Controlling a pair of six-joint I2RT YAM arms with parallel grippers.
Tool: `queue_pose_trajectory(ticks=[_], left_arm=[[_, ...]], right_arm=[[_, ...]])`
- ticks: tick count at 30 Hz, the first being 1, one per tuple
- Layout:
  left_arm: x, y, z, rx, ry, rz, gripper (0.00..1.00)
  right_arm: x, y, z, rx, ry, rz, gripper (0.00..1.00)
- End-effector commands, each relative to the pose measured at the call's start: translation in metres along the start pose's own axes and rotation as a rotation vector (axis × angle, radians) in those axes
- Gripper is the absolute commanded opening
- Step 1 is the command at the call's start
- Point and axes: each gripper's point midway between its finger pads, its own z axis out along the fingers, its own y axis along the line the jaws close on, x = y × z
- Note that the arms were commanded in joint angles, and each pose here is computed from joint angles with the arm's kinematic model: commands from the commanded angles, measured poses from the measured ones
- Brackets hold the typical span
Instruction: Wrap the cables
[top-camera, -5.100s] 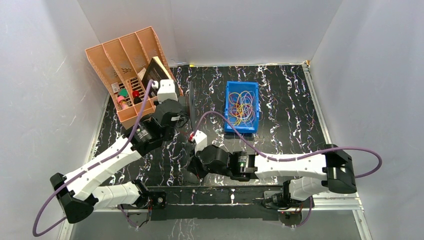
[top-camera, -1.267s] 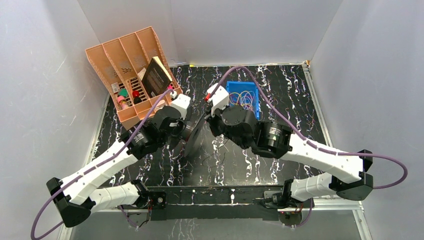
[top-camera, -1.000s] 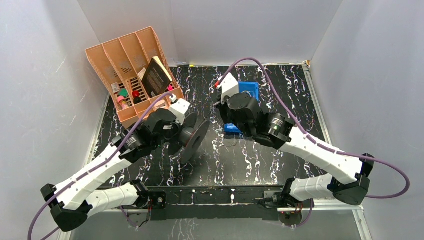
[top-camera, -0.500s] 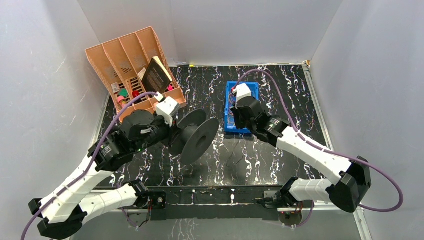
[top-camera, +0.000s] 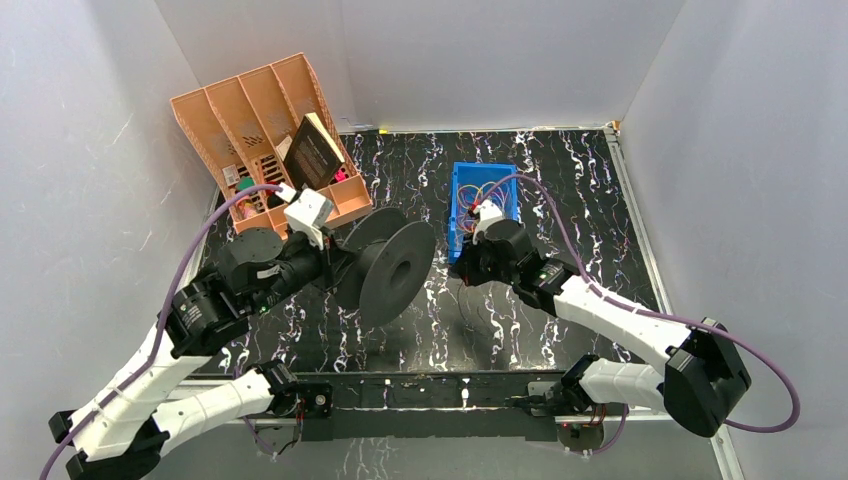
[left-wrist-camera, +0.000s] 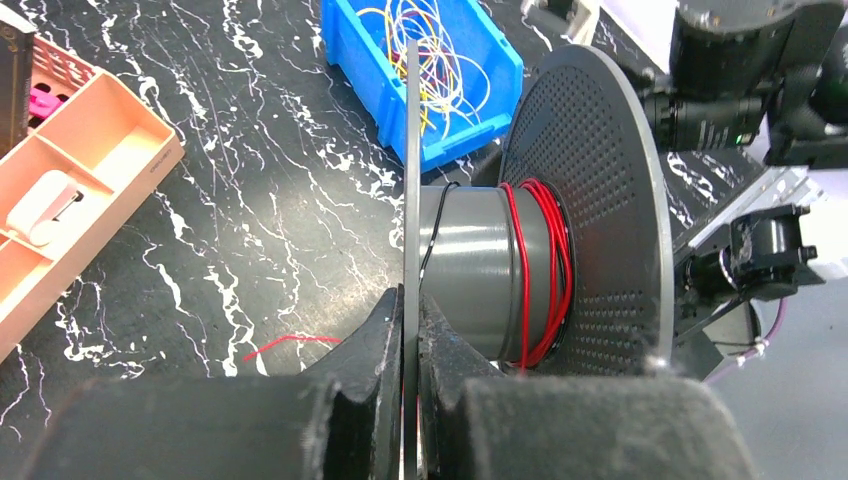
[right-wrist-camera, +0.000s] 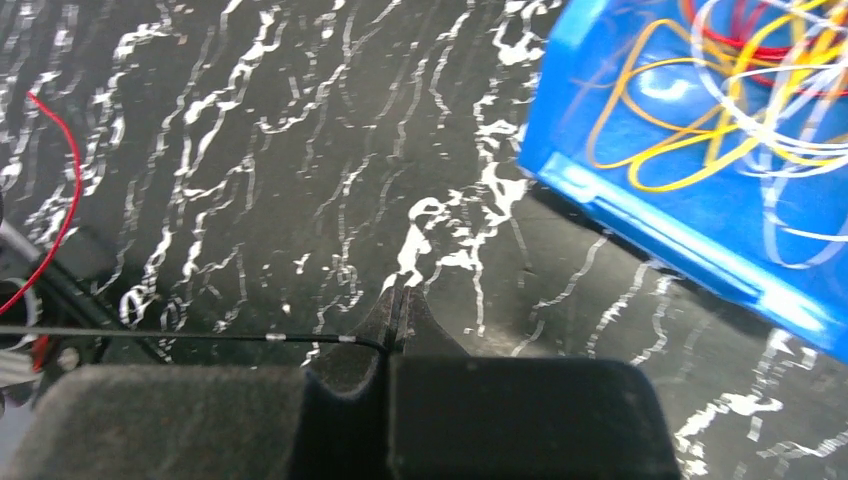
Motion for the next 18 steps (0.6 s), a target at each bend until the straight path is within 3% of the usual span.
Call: queue_pose_trajectory(ticks=[1, 10, 18], left_arm=[[-0.070, 0.004, -0.029, -0.031, -0.290, -0.133, 0.00], [-0.101, 0.029, -0.034, -0.176, -0.450, -0.285, 0.00], [-0.106, 0.042, -0.011, -0.274, -0.474, -0.304, 0.00]], right_arm=[[0.011, 0.014, 0.006, -0.109, 0.004, 0.092, 0.00], [0.046, 0.044, 0.008, -0.245, 0.069, 0.144, 0.00], [0.060, 0.088, -0.008, -0.329, 0.083, 0.095, 0.00]])
